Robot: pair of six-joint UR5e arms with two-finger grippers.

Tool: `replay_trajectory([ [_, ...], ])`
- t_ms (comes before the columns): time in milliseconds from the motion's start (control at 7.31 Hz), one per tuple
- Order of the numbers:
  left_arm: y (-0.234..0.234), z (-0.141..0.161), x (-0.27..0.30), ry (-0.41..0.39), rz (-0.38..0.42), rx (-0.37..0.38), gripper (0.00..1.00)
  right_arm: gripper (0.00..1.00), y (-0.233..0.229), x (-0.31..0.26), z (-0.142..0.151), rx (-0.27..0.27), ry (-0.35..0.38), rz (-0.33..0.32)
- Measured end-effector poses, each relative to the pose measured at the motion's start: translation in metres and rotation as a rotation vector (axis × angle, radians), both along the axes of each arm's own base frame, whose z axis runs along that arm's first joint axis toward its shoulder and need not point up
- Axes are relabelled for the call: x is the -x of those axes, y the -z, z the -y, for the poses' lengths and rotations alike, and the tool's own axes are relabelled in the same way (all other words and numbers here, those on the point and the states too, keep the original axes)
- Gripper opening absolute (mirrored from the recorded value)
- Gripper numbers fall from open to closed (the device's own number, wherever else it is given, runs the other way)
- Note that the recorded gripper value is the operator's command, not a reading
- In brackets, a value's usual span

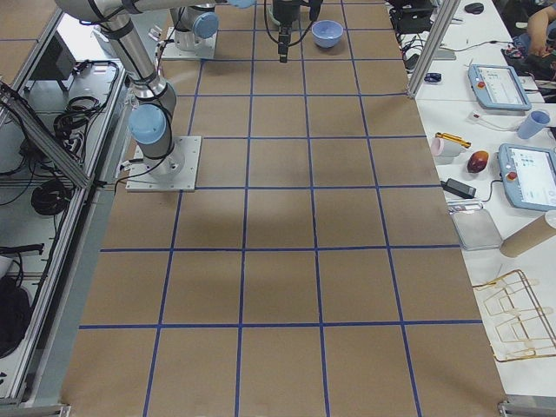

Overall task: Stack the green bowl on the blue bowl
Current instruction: 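Lower the left gripper and grip the green bowl's rim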

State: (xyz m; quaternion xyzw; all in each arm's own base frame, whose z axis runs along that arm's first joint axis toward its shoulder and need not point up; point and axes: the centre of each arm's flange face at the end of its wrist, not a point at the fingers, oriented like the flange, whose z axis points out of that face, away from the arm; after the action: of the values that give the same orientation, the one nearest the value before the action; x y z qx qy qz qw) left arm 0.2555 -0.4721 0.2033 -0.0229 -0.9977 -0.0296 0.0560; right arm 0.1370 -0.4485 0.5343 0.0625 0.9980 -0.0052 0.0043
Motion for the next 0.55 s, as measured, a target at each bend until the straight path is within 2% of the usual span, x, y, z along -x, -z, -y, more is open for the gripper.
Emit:
replay_trajectory([
  [547,0.018,-0.009,-0.004,-0.016,-0.026,-0.024,1.00,1.00,0.000,0.000,0.000,0.000,0.000,0.000],
])
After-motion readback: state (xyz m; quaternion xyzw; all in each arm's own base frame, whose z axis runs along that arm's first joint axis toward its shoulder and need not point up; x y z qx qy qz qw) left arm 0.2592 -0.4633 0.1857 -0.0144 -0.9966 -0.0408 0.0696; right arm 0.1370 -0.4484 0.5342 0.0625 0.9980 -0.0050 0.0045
